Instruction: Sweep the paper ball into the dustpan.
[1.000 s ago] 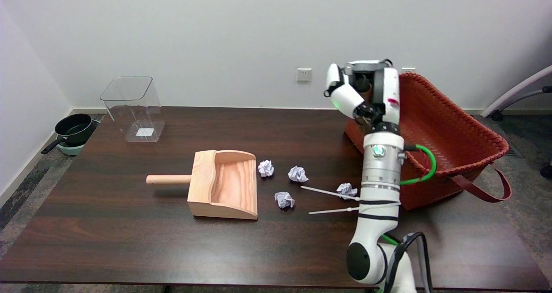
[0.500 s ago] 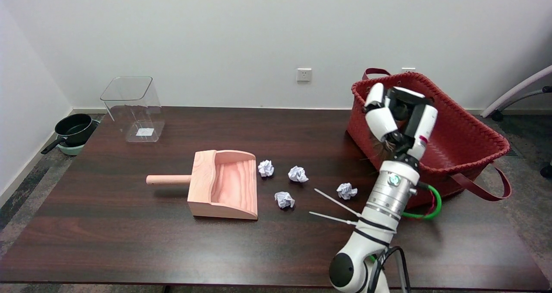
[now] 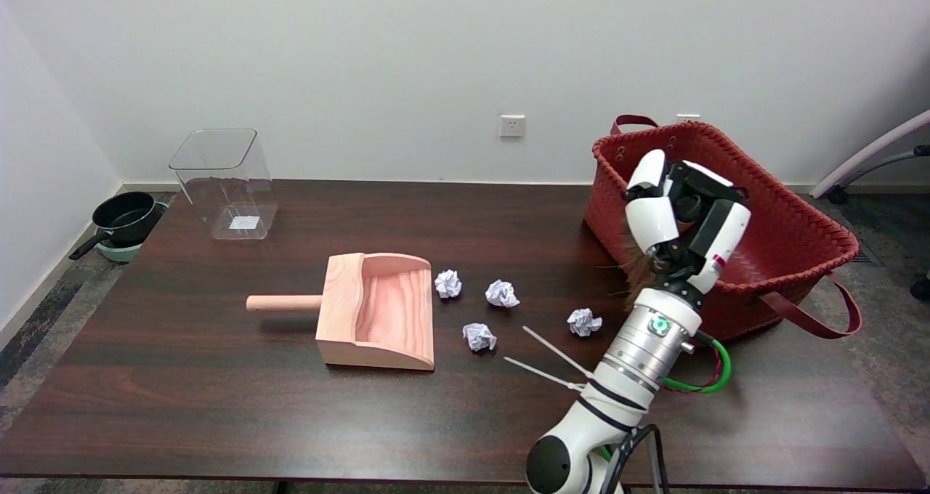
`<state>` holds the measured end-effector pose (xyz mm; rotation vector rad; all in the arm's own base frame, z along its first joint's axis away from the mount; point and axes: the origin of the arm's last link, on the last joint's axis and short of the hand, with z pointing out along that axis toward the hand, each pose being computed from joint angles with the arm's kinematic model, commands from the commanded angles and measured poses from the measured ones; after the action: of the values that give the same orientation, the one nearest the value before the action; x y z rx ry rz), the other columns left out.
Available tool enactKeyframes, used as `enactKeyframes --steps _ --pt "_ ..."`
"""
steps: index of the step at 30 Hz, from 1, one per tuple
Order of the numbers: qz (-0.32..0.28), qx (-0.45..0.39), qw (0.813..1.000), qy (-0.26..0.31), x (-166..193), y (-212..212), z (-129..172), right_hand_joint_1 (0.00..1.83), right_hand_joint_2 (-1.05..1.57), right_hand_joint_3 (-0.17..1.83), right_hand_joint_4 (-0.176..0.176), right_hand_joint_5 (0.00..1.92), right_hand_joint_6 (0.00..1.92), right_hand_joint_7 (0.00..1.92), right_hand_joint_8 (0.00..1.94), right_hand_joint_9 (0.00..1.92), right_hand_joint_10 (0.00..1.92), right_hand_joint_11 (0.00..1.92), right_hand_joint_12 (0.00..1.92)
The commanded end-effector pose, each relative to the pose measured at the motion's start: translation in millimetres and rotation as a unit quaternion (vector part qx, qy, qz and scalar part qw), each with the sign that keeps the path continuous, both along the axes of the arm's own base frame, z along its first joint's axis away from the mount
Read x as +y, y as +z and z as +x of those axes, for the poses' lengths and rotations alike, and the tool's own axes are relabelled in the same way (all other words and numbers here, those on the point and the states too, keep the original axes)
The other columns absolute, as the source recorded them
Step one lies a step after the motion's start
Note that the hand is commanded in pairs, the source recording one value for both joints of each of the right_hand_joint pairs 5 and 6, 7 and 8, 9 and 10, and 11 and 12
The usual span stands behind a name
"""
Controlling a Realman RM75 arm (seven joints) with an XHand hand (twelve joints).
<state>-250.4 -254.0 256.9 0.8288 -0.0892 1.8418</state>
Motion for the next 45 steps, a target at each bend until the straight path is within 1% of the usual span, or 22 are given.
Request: enactKeyframes --steps 1,7,9,16,19,23,29,34,38,39,40,45 --pt "0.097 -0.064 0.993 0.01 -1.6 -47.2 -22.9 1.08 1.57 1.58 0.0 1.92 1.92 1.92 1.92 1.92 1.92 1.89 1.89" --pt "0.109 -0.065 0.992 0.01 -2.2 -48.8 -23.6 1.07 1.57 1.59 0.0 1.92 1.92 1.92 1.92 1.92 1.92 1.89 1.89" --pt "0.123 -0.066 0.99 0.012 0.9 -55.8 -24.3 1.07 1.57 1.59 0.0 1.92 1.92 1.92 1.92 1.92 1.92 1.89 1.89" --pt "0.136 -0.09 0.987 0.011 16.5 -71.8 -31.1 1.07 1.57 1.6 0.0 1.92 1.92 1.92 1.92 1.92 1.92 1.89 1.89" --pt "0.16 -0.095 0.982 0.014 13.3 -78.7 -26.3 1.07 1.57 1.6 0.0 1.92 1.92 1.92 1.92 1.92 1.92 1.89 1.89" --pt "0.198 -0.088 0.976 0.031 1.0 -81.9 -10.3 1.07 1.57 1.62 0.0 1.92 1.92 1.92 1.92 1.92 1.92 1.9 1.9" --pt "0.201 -0.072 0.975 0.056 -2.3 -76.7 2.9 1.05 1.57 1.68 0.0 1.92 1.92 1.92 1.92 1.92 1.92 1.91 1.91" --pt "0.187 -0.075 0.977 0.067 6.1 -71.9 3.3 1.05 1.57 1.66 0.0 1.92 1.92 1.92 1.92 1.92 1.92 1.91 1.91" --pt "0.179 -0.081 0.979 0.058 19.2 -68.7 0.4 1.05 1.57 1.65 0.0 1.92 1.92 1.92 1.92 1.92 1.92 1.91 1.91" --pt "0.025 -0.063 0.997 0.04 39.3 -40.4 11.6 1.05 1.57 1.65 0.0 1.92 1.92 1.92 1.92 1.92 1.92 1.91 1.91" --pt "0.197 -0.091 0.975 0.054 22.3 -71.4 -0.2 1.05 1.57 1.66 0.0 1.92 1.92 1.92 1.92 1.92 1.92 1.91 1.91" --pt "0.21 -0.104 0.971 0.043 24.1 -72.0 -0.3 1.02 1.57 1.72 0.0 1.92 1.92 1.92 1.92 1.92 1.92 1.92 1.92"
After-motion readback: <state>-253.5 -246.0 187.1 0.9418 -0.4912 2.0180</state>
